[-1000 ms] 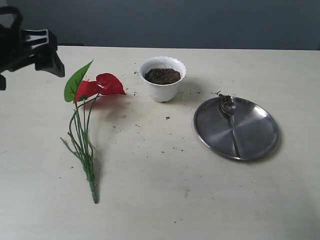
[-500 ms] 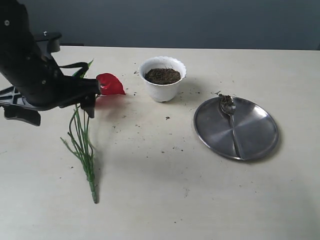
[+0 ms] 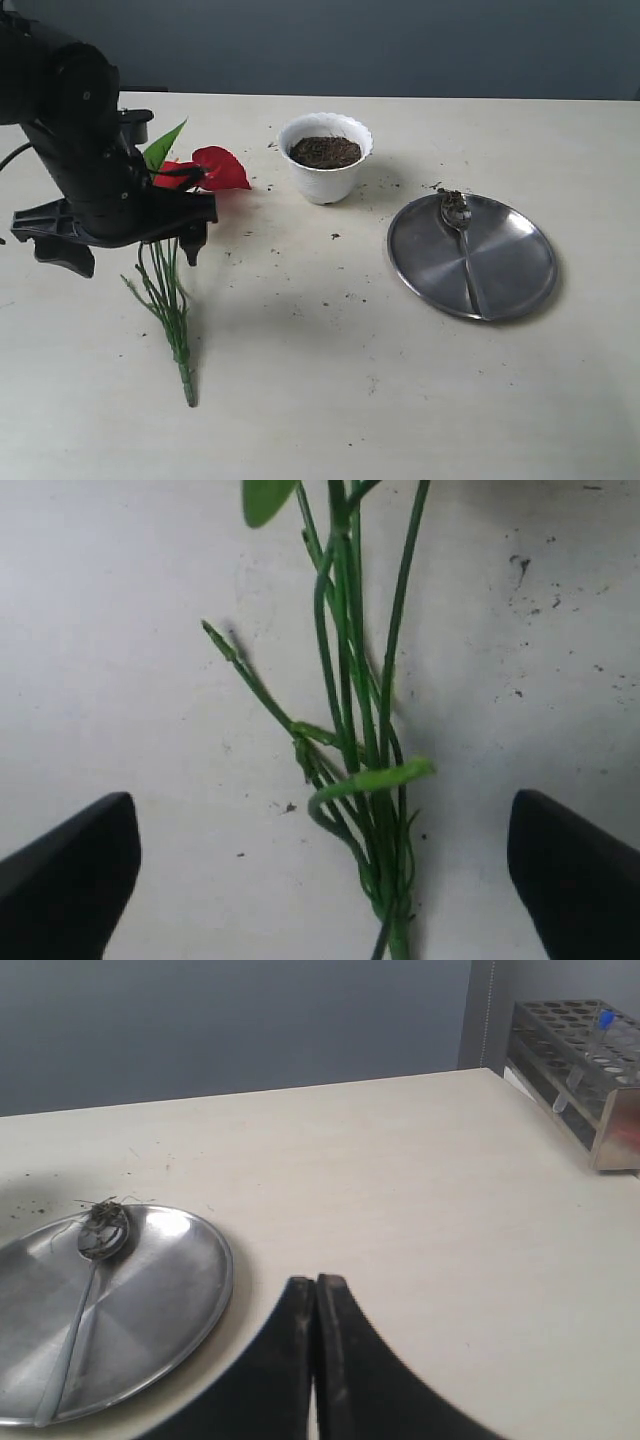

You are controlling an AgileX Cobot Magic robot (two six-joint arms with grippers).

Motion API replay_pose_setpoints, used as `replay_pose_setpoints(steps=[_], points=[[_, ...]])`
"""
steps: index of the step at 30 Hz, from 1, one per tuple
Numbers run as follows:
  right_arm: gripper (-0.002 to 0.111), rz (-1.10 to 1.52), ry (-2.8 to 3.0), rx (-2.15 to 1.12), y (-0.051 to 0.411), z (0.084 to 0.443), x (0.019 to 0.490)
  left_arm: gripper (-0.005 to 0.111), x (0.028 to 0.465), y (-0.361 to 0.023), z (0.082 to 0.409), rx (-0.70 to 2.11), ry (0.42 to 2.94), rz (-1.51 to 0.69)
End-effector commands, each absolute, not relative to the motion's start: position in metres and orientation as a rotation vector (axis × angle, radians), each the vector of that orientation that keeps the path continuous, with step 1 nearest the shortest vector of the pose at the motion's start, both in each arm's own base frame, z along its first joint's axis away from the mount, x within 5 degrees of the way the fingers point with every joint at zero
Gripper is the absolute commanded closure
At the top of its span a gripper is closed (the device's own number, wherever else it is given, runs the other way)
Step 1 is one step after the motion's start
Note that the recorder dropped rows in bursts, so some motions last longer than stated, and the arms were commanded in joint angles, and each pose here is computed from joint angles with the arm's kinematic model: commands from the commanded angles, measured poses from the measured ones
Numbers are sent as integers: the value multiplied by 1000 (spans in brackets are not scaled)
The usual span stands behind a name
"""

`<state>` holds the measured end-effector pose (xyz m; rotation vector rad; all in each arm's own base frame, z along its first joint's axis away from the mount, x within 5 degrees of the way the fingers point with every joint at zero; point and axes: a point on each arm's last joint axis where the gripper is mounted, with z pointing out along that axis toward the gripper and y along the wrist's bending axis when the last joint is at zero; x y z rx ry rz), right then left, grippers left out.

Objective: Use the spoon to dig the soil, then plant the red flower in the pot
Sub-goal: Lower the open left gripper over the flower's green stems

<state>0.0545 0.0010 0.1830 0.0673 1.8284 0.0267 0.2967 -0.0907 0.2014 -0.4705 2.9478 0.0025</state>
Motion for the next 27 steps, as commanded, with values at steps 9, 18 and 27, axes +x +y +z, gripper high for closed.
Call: replay_pose_setpoints(steps=[9, 18, 27], points=[[109, 19, 1822, 67, 1, 183, 54, 14, 307, -95, 178, -557, 2948, 28], [109, 19, 1822, 67, 1, 183, 54, 14, 309, -95, 163, -703, 2949, 57], [109, 19, 1822, 67, 1, 183, 54, 14, 314, -96, 164, -856, 2860, 7]])
